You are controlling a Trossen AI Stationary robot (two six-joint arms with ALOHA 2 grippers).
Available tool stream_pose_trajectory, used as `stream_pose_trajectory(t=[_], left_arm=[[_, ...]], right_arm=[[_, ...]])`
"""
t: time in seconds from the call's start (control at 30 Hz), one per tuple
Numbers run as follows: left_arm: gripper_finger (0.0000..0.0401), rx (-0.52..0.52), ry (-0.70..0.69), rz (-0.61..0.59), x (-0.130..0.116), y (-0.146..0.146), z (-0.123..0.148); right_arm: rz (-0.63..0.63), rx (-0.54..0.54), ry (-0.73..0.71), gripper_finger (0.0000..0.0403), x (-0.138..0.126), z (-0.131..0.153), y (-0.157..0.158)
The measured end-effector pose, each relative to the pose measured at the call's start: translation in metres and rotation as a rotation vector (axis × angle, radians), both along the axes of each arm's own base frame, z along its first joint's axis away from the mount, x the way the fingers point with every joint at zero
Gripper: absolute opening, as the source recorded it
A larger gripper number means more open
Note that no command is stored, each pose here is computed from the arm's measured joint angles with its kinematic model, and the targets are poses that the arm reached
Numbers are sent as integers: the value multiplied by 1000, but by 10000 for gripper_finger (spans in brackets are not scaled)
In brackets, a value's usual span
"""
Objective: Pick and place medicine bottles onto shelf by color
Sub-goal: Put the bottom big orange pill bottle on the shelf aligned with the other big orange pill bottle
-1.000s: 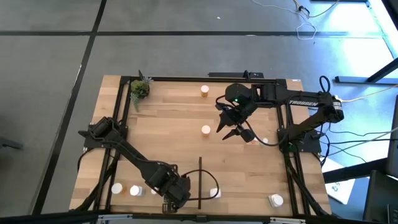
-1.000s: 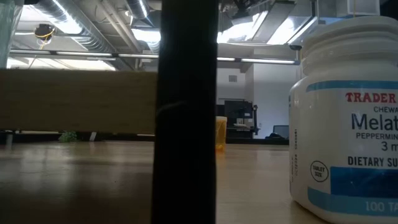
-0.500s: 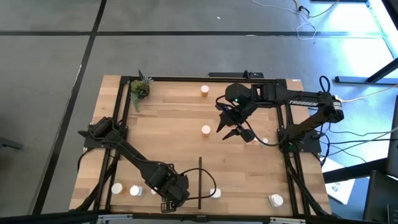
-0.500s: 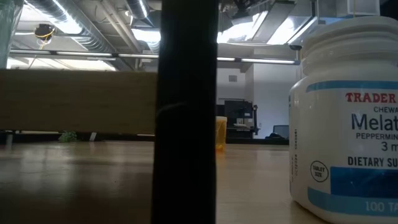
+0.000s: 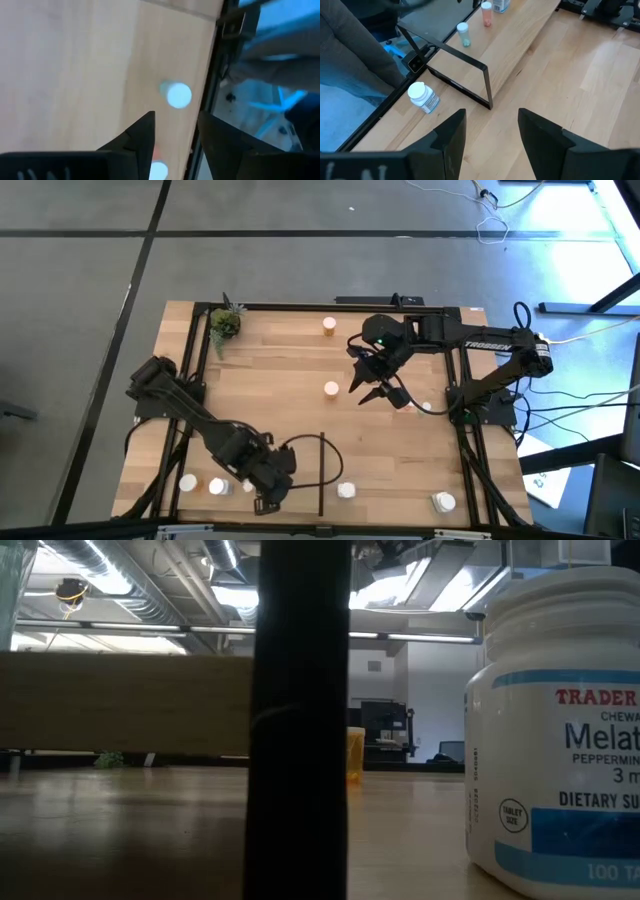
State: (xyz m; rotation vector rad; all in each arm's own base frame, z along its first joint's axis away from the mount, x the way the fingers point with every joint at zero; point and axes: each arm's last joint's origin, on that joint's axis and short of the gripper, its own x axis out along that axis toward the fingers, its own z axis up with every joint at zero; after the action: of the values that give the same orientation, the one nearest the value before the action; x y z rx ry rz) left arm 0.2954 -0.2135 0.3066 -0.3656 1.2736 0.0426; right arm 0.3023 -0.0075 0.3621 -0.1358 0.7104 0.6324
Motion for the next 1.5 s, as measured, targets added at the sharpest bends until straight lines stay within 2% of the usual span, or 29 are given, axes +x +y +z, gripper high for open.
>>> stream_pose_trajectory(t=[0.17, 0.4, 0.67, 0.9, 1.1, 1.23, 1.37, 1.5], left_arm=[[142, 55, -72, 81, -13, 13, 21], [142, 127, -54, 198, -34, 32, 38], [142, 229, -38, 318, -49, 44, 43], [142, 318, -66, 412, -65, 58, 54], [142, 333, -157, 481, -78, 71, 69], [142, 348, -223, 494, -85, 79, 78], [142, 358, -288, 528, -92, 90, 88], [142, 390, -321, 510, -97, 100, 95]], right_arm=[[-4, 0, 2, 182, 0, 0, 0], [-92, -27, 39, 182, -2, 0, -2], [-239, 82, 139, 182, -4, 0, -3], [-276, 88, 163, 182, -3, -1, -3], [-474, 6, 179, 182, -2, -3, -9], [-432, -46, 132, 182, 0, -2, -9], [-432, -42, 107, 182, 8, -5, -10], [-444, -34, 130, 182, 16, -12, -10]])
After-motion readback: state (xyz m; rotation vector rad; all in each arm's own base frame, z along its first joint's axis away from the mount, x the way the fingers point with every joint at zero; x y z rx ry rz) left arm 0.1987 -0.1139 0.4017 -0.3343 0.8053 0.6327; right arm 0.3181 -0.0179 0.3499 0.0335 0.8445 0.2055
